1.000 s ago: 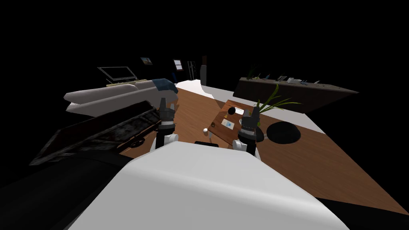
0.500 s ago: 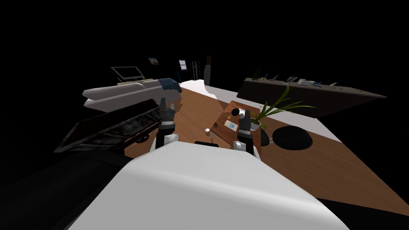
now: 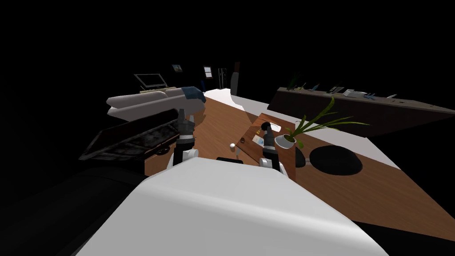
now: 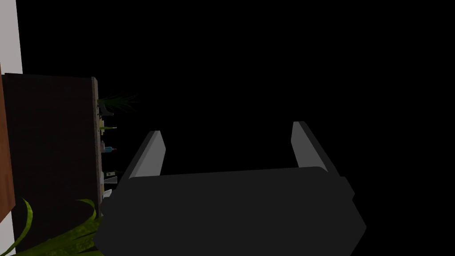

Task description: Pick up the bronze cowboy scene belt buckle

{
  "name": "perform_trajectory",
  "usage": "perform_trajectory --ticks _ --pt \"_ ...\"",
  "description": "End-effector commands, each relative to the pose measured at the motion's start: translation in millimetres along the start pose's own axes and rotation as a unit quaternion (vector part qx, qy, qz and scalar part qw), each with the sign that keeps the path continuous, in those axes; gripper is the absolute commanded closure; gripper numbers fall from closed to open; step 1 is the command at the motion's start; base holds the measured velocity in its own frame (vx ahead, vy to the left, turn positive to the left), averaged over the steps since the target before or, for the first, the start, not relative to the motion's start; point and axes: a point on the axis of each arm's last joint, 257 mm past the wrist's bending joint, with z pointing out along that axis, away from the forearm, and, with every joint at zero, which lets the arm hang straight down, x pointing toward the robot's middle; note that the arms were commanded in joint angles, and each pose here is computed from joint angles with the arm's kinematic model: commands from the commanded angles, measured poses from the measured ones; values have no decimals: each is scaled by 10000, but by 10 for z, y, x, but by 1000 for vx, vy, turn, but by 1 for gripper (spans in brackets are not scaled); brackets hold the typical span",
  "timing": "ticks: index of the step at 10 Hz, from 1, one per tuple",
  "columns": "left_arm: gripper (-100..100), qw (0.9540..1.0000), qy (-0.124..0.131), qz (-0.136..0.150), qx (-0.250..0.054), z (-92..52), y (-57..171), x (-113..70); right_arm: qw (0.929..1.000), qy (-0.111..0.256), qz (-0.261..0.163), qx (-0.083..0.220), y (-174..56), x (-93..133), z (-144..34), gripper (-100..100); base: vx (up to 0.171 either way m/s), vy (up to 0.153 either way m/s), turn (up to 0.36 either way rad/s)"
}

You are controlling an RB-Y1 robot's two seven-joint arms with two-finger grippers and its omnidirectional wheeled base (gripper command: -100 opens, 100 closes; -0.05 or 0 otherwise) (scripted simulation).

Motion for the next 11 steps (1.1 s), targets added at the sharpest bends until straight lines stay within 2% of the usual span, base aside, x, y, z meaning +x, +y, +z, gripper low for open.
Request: perform_trajectory --ticks 1,3,5,6,7,10,11 --pt "0 10000 0 0 0 0 0 0 9994 105 -100 323 -271 39 -40 -100 8 29 125" --pt "0 10000 0 0 0 0 0 0 9961 278 -271 792 -667 97 -122 -100 19 50 237" --pt "0 10000 0 0 0 0 0 0 9920 394 -362 1147 -970 141 -232 -100 18 34 106" --pt "0 10000 0 0 0 0 0 0 9910 408 -364 1220 -1035 150 -268 -100 13 24 63" --pt "0 10000 0 0 0 0 0 0 9874 501 -452 1429 -1206 175 -323 -100 15 34 141" --pt "0 10000 0 0 0 0 0 0 9797 636 -548 1822 -1533 218 -494 -100 17 21 107" --pt "0 10000 0 0 0 0 0 0 9740 744 -641 2040 -1708 243 -575 -100 23 28 147"
